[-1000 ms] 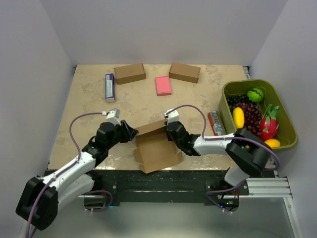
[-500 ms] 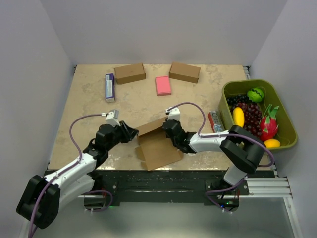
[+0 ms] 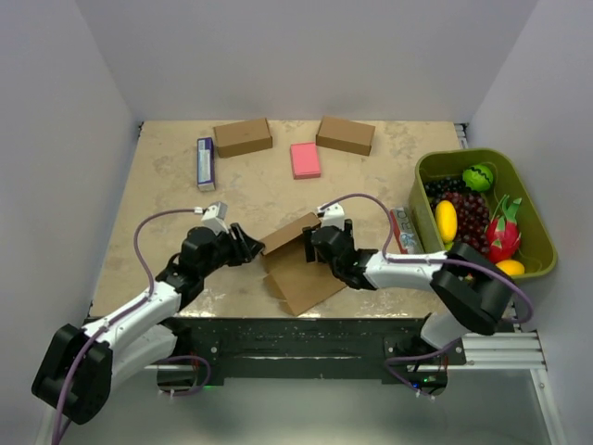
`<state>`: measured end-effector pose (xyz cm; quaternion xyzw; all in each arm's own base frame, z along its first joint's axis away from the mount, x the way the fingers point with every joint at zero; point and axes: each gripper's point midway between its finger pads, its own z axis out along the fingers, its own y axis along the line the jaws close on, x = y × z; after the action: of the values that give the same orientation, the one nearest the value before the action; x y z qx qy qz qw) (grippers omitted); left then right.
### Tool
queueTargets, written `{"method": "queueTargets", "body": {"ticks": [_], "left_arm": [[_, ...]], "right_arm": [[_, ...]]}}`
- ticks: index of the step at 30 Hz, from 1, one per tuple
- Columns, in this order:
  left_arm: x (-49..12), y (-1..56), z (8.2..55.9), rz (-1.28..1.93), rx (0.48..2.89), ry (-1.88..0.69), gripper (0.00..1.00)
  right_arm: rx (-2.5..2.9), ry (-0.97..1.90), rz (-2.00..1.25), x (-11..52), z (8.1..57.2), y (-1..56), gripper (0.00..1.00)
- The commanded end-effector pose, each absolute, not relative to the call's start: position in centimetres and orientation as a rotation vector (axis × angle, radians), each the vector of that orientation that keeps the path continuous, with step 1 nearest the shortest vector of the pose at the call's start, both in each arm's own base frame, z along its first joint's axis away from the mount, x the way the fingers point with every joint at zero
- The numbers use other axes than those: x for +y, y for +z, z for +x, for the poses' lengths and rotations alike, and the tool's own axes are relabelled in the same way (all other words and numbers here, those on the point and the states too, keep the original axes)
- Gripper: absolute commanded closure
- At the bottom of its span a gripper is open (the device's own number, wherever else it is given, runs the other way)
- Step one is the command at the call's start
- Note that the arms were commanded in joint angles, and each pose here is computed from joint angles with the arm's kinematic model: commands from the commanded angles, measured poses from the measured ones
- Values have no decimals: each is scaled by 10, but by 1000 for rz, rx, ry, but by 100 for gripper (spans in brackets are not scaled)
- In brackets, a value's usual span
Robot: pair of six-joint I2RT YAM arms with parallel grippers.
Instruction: Fold the paper box
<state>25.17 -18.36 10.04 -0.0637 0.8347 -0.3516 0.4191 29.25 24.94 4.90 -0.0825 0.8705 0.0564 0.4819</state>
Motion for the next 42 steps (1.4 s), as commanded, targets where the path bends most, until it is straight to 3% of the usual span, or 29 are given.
{"method": "queueTargets", "body": {"ticks": [1, 5, 10, 15, 19, 31, 42], "left_arm": [[-187, 132, 266, -80, 2051, -837, 43], [-184, 149, 272, -36, 2031, -788, 28], [-188, 172, 282, 125, 2050, -708, 25], [-199, 175, 298, 328, 2118, -636, 26], [-202, 166, 302, 415, 2124, -613, 26], [-208, 135, 296, 510, 2187, -635, 23], [-210, 125, 294, 523, 2218, -650, 26]], "right_arm": [[2108, 200, -213, 239, 277, 76, 14], [2123, 254, -230, 231, 261, 94, 9], [2110, 309, -201, 225, 258, 124, 9], [2137, 520, -111, 238, 281, 145, 24], [2055, 676, -53, 251, 305, 170, 28], [2068, 688, -29, 265, 344, 154, 44], [2153, 607, -18, 255, 344, 113, 73]]}}
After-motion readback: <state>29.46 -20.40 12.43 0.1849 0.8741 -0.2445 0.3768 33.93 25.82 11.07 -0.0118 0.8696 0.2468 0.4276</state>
